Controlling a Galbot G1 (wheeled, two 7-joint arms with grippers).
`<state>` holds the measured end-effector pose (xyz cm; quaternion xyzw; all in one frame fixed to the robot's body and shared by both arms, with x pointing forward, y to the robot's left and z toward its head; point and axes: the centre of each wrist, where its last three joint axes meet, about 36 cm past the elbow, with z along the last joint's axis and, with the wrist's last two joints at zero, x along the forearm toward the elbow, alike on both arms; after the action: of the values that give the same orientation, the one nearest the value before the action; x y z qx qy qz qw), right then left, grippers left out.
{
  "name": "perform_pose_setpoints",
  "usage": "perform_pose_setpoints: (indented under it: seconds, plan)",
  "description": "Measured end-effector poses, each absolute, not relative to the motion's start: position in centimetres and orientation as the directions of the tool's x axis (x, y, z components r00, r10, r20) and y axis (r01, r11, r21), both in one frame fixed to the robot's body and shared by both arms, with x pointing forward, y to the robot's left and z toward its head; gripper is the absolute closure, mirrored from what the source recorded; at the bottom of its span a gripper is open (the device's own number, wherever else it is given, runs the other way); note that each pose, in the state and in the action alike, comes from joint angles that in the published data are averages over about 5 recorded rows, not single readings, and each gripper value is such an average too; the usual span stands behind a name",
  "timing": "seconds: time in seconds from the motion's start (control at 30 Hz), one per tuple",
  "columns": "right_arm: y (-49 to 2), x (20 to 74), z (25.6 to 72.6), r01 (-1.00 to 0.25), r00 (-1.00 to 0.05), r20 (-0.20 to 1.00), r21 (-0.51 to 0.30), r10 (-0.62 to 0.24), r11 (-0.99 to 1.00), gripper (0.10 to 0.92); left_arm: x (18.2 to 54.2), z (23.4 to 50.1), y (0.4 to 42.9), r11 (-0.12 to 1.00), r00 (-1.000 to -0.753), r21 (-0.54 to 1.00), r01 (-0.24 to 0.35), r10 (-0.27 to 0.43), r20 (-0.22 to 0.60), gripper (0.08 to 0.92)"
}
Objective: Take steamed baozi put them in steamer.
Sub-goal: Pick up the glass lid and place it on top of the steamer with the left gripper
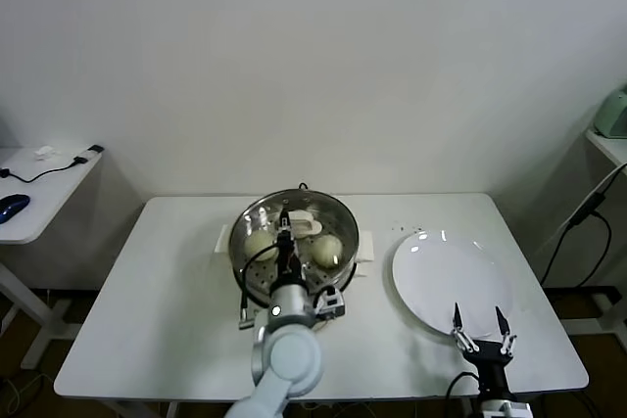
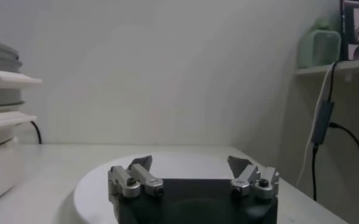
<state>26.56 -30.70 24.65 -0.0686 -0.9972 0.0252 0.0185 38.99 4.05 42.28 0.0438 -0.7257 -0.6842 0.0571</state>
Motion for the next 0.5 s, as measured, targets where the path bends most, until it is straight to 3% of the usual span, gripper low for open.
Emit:
perform_pose_setpoints:
  seconds: [0.5]
  plan:
    - [-30.6, 26.2, 24.4, 0.137, -0.990, 0.005, -0.065, 0.138, 0.988, 0.200, 39.6, 40.7, 4.0, 0.009, -0.988, 1.000, 0.010, -0.153, 0.012, 0.862]
